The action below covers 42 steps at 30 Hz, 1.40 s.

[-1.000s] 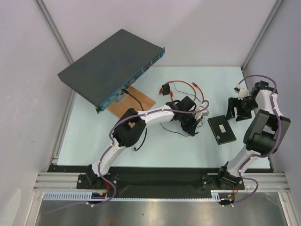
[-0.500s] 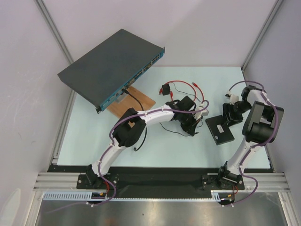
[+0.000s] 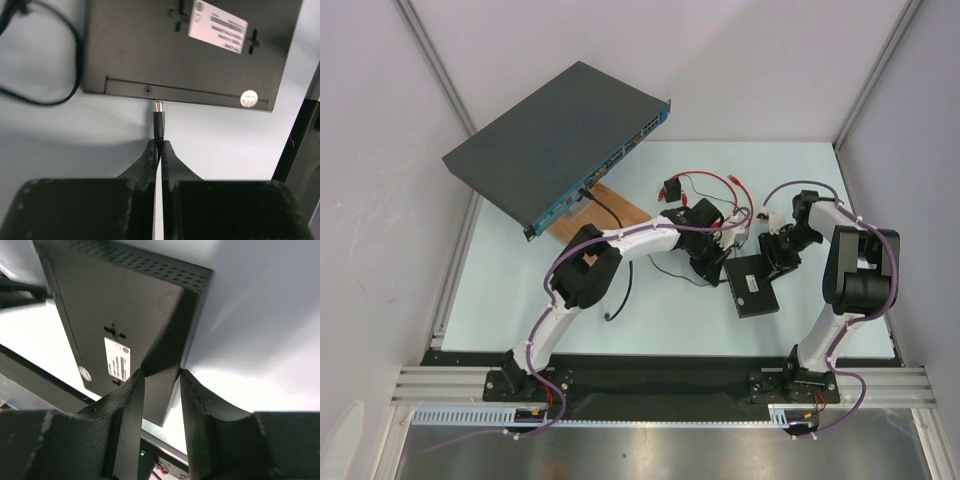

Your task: Insert the plug into the switch port

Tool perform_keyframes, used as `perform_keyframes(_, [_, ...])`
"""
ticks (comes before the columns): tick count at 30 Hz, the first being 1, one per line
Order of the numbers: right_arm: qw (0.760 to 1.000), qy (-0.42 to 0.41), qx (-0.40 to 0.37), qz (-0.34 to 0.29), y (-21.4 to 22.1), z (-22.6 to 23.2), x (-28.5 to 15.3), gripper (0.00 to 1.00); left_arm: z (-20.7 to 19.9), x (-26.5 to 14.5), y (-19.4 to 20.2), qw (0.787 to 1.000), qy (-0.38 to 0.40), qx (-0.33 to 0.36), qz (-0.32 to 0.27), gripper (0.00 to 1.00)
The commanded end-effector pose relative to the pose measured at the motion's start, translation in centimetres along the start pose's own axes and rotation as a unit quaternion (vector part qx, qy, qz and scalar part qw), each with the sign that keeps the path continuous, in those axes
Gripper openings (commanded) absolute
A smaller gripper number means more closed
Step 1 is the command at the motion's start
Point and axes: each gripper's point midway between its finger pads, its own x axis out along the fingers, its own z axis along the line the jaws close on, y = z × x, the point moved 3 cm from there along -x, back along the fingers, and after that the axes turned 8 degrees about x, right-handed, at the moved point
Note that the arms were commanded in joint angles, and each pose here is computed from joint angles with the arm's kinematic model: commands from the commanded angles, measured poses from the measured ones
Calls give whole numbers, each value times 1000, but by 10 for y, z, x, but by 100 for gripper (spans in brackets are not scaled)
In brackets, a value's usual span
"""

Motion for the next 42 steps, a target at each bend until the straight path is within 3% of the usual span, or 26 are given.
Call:
perform_keyframes(1, [1000,-9,-11,19,12,10,15,37,23,-26,-7,999,-45,-5,-19,0])
perform_keyframes(4, [1000,-6,-7,13,9,7,14,39,28,-33,-3,999,-46,2,-14,0])
perform_keyframes(10, [1000,-6,18,-23,-19,-3,-5,54,27,-41,1,998,-55,30,-8,0])
perform_keyframes(16, [999,-17,26,-44,-42,-6,-13,63,33,-41,-7,997,-66,43,-11,0])
perform_keyframes(25, [996,-53,60,-30,-49,5,-1,56,24,-34,-16,996,-47,78,-19,1])
perform_keyframes(42, [995,-69,72,-12,-45,12,8,53,23,-23,-28,995,-43,83,-31,0])
